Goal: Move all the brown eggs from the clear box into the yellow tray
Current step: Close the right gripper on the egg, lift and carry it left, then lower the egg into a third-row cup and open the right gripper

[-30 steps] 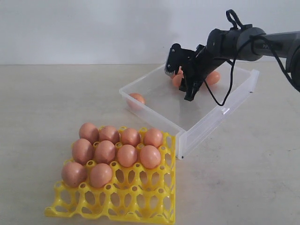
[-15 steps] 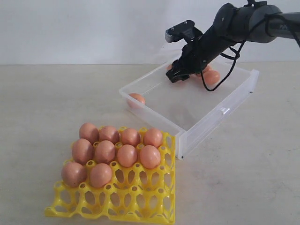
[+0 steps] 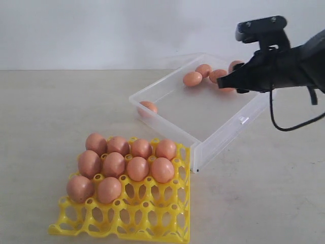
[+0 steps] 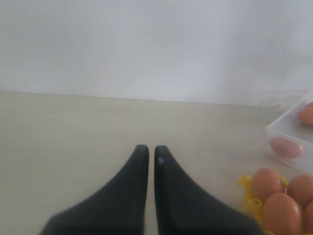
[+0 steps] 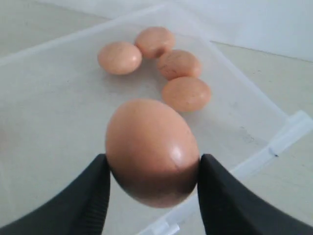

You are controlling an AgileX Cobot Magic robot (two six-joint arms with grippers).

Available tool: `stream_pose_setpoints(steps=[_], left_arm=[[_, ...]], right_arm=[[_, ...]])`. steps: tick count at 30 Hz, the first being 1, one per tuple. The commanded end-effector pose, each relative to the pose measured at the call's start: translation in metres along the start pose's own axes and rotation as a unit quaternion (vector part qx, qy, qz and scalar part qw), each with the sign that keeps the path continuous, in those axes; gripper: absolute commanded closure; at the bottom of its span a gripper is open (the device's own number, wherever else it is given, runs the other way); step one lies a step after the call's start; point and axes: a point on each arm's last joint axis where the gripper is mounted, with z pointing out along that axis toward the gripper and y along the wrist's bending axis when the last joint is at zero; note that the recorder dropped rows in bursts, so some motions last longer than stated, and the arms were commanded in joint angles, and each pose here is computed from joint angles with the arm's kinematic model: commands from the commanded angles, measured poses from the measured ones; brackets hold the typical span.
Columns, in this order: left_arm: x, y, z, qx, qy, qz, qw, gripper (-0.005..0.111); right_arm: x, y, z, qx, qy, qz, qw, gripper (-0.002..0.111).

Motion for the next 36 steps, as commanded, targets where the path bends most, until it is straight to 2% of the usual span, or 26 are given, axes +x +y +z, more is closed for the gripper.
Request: stream_pose_setpoints(steps=[1, 3, 5, 6, 10, 14, 16, 18, 21, 25, 28, 30, 34, 36], left_arm=[[0.0, 0.0, 0.0, -0.002, -0.003, 0.0, 1.0, 0.103], [0.0, 0.0, 0.0, -0.002, -0.003, 0.0, 1.0, 0.103], [0.0, 0.0, 0.0, -0.002, -0.003, 0.0, 1.0, 0.103], [0.0, 0.0, 0.0, -0.002, -0.003, 0.0, 1.0, 0.103], [0.0, 0.0, 0.0, -0.002, -0.003, 0.0, 1.0, 0.103], [0.0, 0.0, 0.0, -0.002, -0.003, 0.0, 1.0, 0.103], [0.0, 0.0, 0.0, -0.002, -0.003, 0.0, 1.0, 0.103], [0.0, 0.0, 0.0, -0.002, -0.003, 0.0, 1.0, 0.103], [0.0, 0.0, 0.0, -0.002, -0.003, 0.0, 1.0, 0.103], [0.0, 0.0, 0.0, -0.002, -0.003, 0.0, 1.0, 0.103], [0.0, 0.0, 0.0, -0.002, -0.003, 0.0, 1.0, 0.103], [0.0, 0.0, 0.0, -0.002, -0.003, 0.0, 1.0, 0.103], [0.0, 0.0, 0.0, -0.002, -0.003, 0.0, 1.0, 0.103], [0.0, 0.0, 0.0, -0.002, -0.003, 0.0, 1.0, 0.103]], right_arm=[[0.0, -0.013, -0.045, 0.049, -0.065, 0.158, 0.984, 0.109], [0.005, -0.017, -0.059, 0.06, -0.088, 0.245, 0.964, 0.109], [0.008, -0.022, -0.069, 0.074, -0.119, 0.307, 0.941, 0.109], [0.007, -0.025, -0.073, 0.082, -0.139, 0.314, 0.936, 0.109], [-0.015, -0.031, -0.085, 0.088, -0.285, 0.26, 0.918, 0.109], [-0.044, -0.017, -0.101, -0.005, -0.455, 0.181, 0.872, 0.109], [-0.054, -0.009, -0.105, -0.062, -0.483, 0.183, 0.854, 0.109], [-0.062, 0.0, -0.105, -0.131, -0.476, 0.197, 0.847, 0.109], [-0.062, 0.02, -0.103, -0.236, -0.434, 0.167, 0.854, 0.109], [-0.041, 0.048, -0.092, -0.373, -0.326, 0.134, 0.858, 0.109], [-0.017, 0.062, -0.081, -0.449, -0.258, 0.131, 0.846, 0.109], [0.001, 0.069, -0.072, -0.487, -0.222, 0.163, 0.828, 0.109], [0.047, 0.083, -0.049, -0.497, -0.123, 0.199, 0.835, 0.109], [0.066, 0.094, -0.044, -0.508, -0.083, 0.193, 0.835, 0.109]])
